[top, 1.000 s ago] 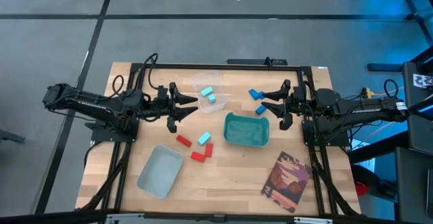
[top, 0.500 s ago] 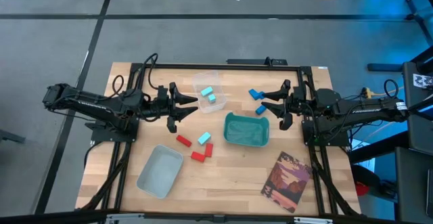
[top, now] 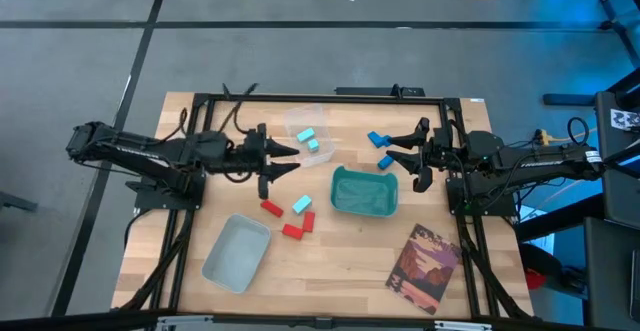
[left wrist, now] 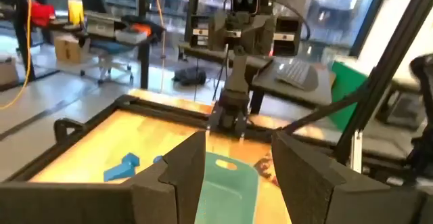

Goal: Sort & place blocks by color
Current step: Put the light blue block into the transparent bin

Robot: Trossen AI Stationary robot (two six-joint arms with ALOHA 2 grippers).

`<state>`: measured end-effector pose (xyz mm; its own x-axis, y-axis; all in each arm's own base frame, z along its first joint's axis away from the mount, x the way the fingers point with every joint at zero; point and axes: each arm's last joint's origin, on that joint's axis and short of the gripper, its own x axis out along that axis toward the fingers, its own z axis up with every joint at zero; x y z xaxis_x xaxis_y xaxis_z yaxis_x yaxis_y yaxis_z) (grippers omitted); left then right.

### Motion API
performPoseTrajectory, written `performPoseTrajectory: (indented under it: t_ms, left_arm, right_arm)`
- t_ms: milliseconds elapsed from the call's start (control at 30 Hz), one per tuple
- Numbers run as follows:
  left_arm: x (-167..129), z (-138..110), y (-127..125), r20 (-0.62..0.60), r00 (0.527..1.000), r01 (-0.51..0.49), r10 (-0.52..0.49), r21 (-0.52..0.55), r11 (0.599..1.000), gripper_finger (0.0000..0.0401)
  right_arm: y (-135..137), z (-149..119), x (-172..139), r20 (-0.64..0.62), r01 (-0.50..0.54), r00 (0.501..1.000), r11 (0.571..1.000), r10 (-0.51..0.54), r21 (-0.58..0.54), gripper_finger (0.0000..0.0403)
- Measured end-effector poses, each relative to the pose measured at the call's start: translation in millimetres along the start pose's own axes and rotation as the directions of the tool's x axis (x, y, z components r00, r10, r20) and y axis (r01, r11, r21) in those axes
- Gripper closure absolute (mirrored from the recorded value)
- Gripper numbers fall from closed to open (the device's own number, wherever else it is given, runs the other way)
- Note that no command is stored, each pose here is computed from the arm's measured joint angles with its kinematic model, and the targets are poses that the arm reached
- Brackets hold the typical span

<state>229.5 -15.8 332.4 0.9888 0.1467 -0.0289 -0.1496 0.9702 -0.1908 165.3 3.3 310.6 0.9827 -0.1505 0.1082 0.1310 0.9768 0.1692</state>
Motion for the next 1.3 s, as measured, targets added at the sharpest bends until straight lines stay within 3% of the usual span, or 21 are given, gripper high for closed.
performPoseTrajectory:
  t_ms: [133, 300, 500, 733, 1000, 1100, 1300]
  left_arm:
    - [13.5, 9.3, -5.4, -0.212, 0.976, -0.028, 0.047, 0.092, 0.995, 0.0238]
    - [30.6, 15.5, -8.3, -0.427, 0.898, -0.024, 0.105, 0.19, 0.981, 0.0232]
    - [60.2, -10.7, -1.0, -0.632, 0.769, 0.02, 0.096, 0.174, 0.985, 0.0201]
    - [85.1, -57.8, 5.3, -0.759, 0.641, -0.03, 0.118, 0.128, 0.991, 0.0144]
    - [99.8, -116.5, 8.6, -0.864, 0.493, -0.241, 0.102, -0.023, 0.97, 0.0107]
    - [102.9, -131.6, 5.8, -0.882, 0.46, -0.281, 0.097, -0.041, 0.959, 0.0107]
    - [112.2, -150.1, 0.5, -0.881, 0.46, -0.337, 0.115, -0.054, 0.94, 0.011]
  right_arm:
    - [0.0, 0.0, 0.0, 0.0, 0.001, 1.0, 1.0, -0.001, 0.0, 0.0233]
    - [-0.1, 0.0, 0.0, 0.001, 0.002, 1.0, 1.0, -0.002, 0.0, 0.0233]
    - [0.0, 0.0, 0.0, 0.001, 0.002, 1.0, 1.0, -0.002, 0.0, 0.0233]
    - [0.0, 0.0, 0.0, 0.001, 0.002, 1.0, 1.0, -0.002, 0.0, 0.0233]
    - [-0.1, 0.1, 0.0, 0.001, 0.003, 1.0, 1.0, -0.003, 0.0, 0.0233]
    - [-0.1, 0.0, 0.0, 0.0, 0.003, 1.0, 1.0, -0.003, 0.0, 0.0233]
    - [-0.1, 0.0, 0.0, 0.0, 0.003, 1.0, 1.0, -0.003, 0.0, 0.0233]
